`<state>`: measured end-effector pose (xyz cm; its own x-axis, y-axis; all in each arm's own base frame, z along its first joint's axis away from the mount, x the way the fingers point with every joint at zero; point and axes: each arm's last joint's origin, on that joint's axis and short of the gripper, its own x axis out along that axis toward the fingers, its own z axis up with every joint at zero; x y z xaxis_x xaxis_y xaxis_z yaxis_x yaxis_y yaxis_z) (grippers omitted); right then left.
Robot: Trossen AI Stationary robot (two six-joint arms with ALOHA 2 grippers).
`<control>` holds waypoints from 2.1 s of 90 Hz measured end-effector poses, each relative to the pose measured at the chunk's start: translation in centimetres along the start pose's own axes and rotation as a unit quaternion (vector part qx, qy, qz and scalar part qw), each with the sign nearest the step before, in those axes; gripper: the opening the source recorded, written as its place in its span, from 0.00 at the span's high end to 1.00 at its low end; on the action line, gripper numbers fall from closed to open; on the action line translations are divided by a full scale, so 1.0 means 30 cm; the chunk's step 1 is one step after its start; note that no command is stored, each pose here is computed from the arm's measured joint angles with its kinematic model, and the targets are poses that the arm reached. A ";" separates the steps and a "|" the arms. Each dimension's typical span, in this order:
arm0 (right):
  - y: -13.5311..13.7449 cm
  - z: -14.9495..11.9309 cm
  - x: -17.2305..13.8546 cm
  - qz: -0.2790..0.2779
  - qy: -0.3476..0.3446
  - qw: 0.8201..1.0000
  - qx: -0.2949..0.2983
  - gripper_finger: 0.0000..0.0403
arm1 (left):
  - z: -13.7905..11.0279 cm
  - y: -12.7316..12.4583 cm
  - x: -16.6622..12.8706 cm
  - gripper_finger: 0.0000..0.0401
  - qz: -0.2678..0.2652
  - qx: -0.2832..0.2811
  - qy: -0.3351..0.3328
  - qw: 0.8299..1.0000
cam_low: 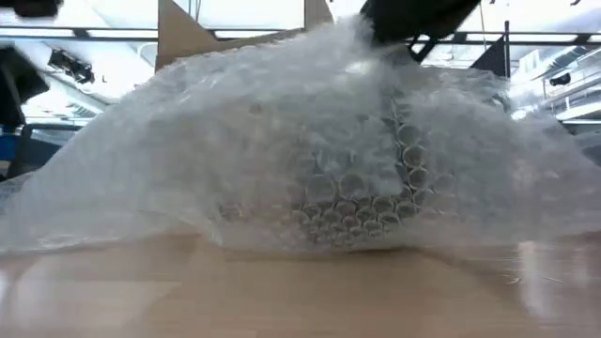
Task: Wrap mug
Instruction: Wrap the orange mug with bubble wrap
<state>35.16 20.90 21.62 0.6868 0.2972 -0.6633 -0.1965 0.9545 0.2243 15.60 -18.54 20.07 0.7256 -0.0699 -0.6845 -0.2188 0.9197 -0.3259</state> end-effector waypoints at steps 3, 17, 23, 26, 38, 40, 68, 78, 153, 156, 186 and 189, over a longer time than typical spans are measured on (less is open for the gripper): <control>0.001 0.002 0.001 0.003 -0.006 1.000 0.001 1.00 | -0.002 -0.009 -0.005 0.69 -0.011 0.002 -0.002 1.000; 0.028 0.035 -0.003 0.068 -0.049 0.996 0.002 1.00 | -0.031 -0.044 -0.015 0.69 -0.062 0.004 0.034 0.997; 0.040 0.043 -0.006 0.095 -0.058 0.994 -0.002 1.00 | -0.058 -0.055 -0.016 0.69 -0.076 0.016 0.060 0.995; 0.048 0.044 -0.008 0.105 -0.060 0.993 -0.010 1.00 | -0.070 -0.065 -0.017 0.69 -0.084 0.020 0.062 0.994; 0.066 0.042 -0.011 0.116 -0.068 0.990 -0.049 1.00 | -0.132 -0.104 0.012 0.69 -0.100 0.029 0.065 0.992; 0.067 0.040 -0.011 0.116 -0.066 0.990 -0.051 1.00 | -0.144 -0.109 0.019 0.69 -0.102 0.030 0.068 0.992; 0.062 0.010 -0.001 0.125 -0.047 0.991 -0.017 1.00 | -0.262 -0.103 0.131 0.69 -0.062 0.008 0.167 0.984; 0.053 -0.005 0.005 0.109 -0.045 0.993 -0.015 1.00 | -0.266 -0.096 0.141 0.69 -0.044 0.003 0.172 0.984; -0.011 0.023 0.014 0.058 -0.075 0.995 -0.012 1.00 | 0.083 0.089 0.339 0.70 0.098 0.066 0.071 0.991; -0.011 0.023 0.014 0.056 -0.076 0.995 -0.015 1.00 | 0.115 0.080 0.341 0.70 0.100 0.072 0.060 0.991; -0.006 0.027 0.002 0.010 -0.095 0.993 -0.069 1.00 | 0.426 -0.079 0.266 0.70 0.084 0.153 -0.047 0.984; -0.001 0.031 -0.009 -0.005 -0.103 0.991 -0.079 1.00 | 0.445 -0.091 0.257 0.70 0.085 0.154 -0.061 0.983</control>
<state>35.63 20.77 22.44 0.8144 0.2926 -0.5012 -0.2857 0.9538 0.0926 30.49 -16.45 24.39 0.7722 0.1234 -0.6232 -0.1485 0.9888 0.0118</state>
